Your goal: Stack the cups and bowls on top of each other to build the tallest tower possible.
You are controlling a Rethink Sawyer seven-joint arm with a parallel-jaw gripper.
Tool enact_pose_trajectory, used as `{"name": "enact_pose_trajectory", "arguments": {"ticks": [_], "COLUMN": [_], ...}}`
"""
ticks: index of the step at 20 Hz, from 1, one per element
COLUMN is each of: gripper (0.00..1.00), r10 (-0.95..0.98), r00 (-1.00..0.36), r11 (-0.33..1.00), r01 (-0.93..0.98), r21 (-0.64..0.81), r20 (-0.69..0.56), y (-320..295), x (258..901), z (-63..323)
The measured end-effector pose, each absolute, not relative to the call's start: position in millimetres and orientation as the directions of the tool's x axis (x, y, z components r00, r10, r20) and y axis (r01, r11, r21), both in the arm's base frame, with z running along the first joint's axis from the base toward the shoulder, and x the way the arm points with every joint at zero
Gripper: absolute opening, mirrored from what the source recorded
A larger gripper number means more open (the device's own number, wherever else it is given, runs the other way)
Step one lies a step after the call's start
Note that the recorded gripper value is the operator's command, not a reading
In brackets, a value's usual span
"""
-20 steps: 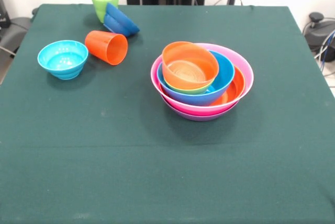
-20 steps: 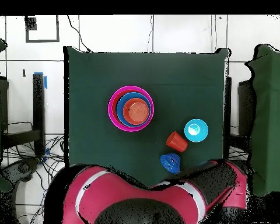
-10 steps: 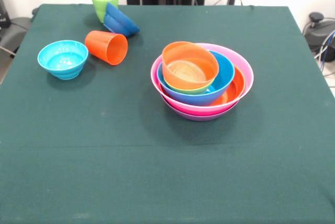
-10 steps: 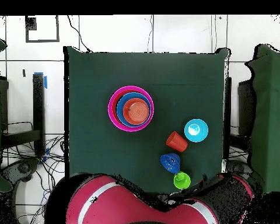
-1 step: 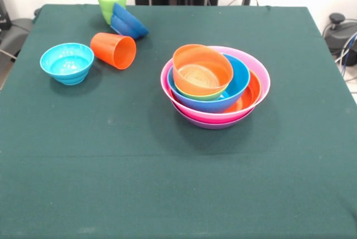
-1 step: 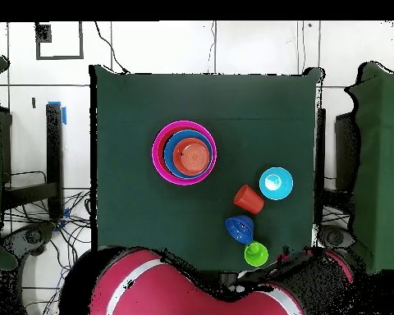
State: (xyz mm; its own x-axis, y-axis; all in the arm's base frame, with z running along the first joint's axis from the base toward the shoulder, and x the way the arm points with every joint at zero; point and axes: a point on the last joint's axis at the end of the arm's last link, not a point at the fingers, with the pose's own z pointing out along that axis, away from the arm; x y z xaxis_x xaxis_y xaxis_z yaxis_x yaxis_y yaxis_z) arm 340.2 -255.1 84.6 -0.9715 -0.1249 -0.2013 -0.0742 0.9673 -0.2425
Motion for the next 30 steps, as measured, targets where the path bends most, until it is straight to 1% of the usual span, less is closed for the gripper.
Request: {"name": "enact_pose_trajectory", "arguments": {"ticks": [14,30], "gripper": [1.00,1.00], "r10": [-0.108,-0.133], "r00": [-0.959,-0.949], "r11": [0.969,0.968], "r01": [-0.043,-0.062], "r21": [-0.243,-0.244], "r20": [-0.260,-0.285], "y": [-228.3,-202.7], "x": [364.5,381.6], "z": [77.6,74.9]}}
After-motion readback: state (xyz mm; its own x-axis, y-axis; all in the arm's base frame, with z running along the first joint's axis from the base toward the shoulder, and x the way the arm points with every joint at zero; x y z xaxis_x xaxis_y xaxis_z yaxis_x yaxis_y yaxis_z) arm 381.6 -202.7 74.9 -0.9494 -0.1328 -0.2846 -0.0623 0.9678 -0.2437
